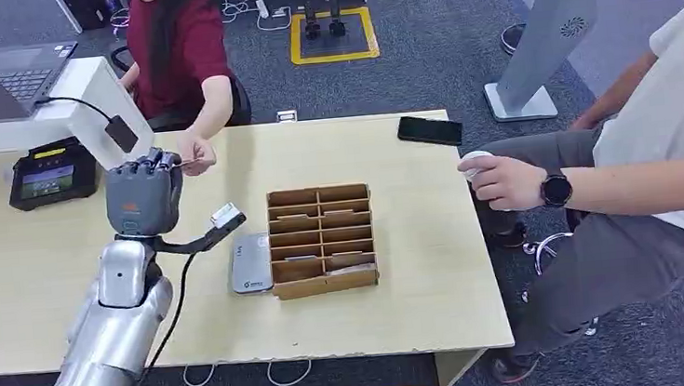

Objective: Pass the card to the sensor for recognition and then transmit it.

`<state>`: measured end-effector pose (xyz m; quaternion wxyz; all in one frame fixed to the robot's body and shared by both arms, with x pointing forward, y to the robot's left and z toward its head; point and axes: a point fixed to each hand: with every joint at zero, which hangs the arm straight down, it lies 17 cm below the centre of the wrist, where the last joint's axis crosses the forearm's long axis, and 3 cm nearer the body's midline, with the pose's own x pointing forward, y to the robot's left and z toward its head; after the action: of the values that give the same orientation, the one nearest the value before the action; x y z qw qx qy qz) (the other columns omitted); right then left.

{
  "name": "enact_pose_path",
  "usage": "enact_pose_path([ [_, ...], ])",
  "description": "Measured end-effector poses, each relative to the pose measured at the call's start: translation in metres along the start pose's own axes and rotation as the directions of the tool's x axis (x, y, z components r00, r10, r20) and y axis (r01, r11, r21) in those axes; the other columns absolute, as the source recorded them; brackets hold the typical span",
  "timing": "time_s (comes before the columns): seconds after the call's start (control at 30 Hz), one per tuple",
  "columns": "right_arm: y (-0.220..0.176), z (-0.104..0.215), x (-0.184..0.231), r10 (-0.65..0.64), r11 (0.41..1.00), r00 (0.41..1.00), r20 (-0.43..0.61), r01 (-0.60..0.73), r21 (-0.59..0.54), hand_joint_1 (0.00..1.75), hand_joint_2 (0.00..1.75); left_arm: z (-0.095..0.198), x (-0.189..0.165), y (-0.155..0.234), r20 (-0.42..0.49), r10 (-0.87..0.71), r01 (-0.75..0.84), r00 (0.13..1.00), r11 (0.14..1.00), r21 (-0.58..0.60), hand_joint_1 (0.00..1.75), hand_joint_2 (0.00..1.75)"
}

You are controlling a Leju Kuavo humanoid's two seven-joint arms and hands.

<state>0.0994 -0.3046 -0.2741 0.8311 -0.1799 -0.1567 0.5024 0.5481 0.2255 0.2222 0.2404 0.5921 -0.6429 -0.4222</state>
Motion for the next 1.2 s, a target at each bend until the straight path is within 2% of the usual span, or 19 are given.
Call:
enact_pose_path([
  [0.5, -0.001, 0.000, 0.000, 0.000, 1.000, 1.000, 0.000, 0.000, -0.002, 0.00, 1.75, 0.013, -0.004, -0.031, -0.018, 0.000, -0.002, 1.000, 0.996, -0.089, 1.75, 1.75],
  [0.53, -0.001, 0.000, 0.000, 0.000, 1.000, 1.000, 0.000, 0.000, -0.002, 0.00, 1.75, 0.014, -0.005, -0.032, -0.019, 0.000, -0.002, 1.000, 0.996, -0.093, 0.00, 1.75],
  [0.7, -0.001, 0.000, 0.001, 0.003, 1.000, 1.000, 0.002, -0.003, -0.001, 0.00, 1.75, 0.015, -0.005, -0.036, -0.013, 0.009, -0.011, 1.000, 0.995, -0.104, 0.00, 1.75],
  [0.8, -0.001, 0.000, 0.001, 0.013, 1.000, 1.000, 0.004, -0.013, 0.000, 0.00, 1.75, 0.015, -0.012, -0.038, -0.061, 0.055, -0.062, 0.997, 0.992, -0.108, 0.00, 1.75],
  [0.97, 0.000, 0.000, 0.000, 0.017, 1.000, 1.000, 0.005, -0.017, 0.000, 0.00, 1.75, 0.020, -0.010, -0.061, -0.068, 0.113, -0.124, 0.991, 0.976, -0.179, 0.00, 1.75],
  [1.2, 0.002, 0.001, 0.000, 0.020, 1.000, 1.000, 0.004, -0.020, 0.004, 0.00, 1.75, 0.028, -0.011, -0.073, -0.077, 0.111, -0.125, 0.991, 0.968, -0.216, 0.00, 1.75],
])
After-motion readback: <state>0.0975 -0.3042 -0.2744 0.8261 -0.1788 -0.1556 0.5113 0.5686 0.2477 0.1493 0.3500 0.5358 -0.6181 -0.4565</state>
